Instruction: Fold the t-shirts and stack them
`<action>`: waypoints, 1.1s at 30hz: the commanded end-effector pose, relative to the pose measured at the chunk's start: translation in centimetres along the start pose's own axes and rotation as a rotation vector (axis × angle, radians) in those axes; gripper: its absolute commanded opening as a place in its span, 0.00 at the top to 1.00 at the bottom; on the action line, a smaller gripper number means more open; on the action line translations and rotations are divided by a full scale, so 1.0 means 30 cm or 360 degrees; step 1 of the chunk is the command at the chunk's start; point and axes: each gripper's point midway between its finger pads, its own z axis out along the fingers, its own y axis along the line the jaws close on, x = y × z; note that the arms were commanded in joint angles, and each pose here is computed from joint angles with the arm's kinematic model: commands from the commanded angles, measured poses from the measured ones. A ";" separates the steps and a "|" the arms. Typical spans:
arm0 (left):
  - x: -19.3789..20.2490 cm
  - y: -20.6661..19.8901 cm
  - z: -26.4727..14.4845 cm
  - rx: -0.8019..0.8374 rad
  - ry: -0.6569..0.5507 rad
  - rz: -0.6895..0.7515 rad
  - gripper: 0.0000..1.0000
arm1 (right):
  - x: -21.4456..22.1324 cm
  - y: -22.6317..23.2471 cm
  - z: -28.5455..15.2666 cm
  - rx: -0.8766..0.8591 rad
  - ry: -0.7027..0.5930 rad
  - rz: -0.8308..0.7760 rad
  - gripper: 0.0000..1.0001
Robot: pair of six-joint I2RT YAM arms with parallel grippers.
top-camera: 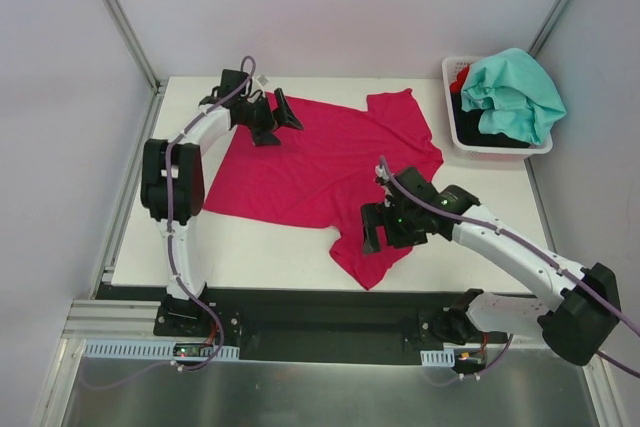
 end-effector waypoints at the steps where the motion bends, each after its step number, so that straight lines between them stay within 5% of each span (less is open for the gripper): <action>1: -0.003 -0.005 -0.137 -0.0348 -0.0132 0.0244 0.01 | 0.009 0.029 0.036 0.0032 -0.0012 -0.0017 0.04; 14: 0.034 0.047 -0.295 -0.0764 -0.0249 0.0362 0.01 | 0.123 0.100 0.192 -0.0008 0.0139 -0.0143 0.04; 33: 0.021 -0.029 -0.443 -0.0888 -0.0348 0.0464 0.01 | 0.212 0.176 0.357 -0.0007 0.0354 -0.0286 0.04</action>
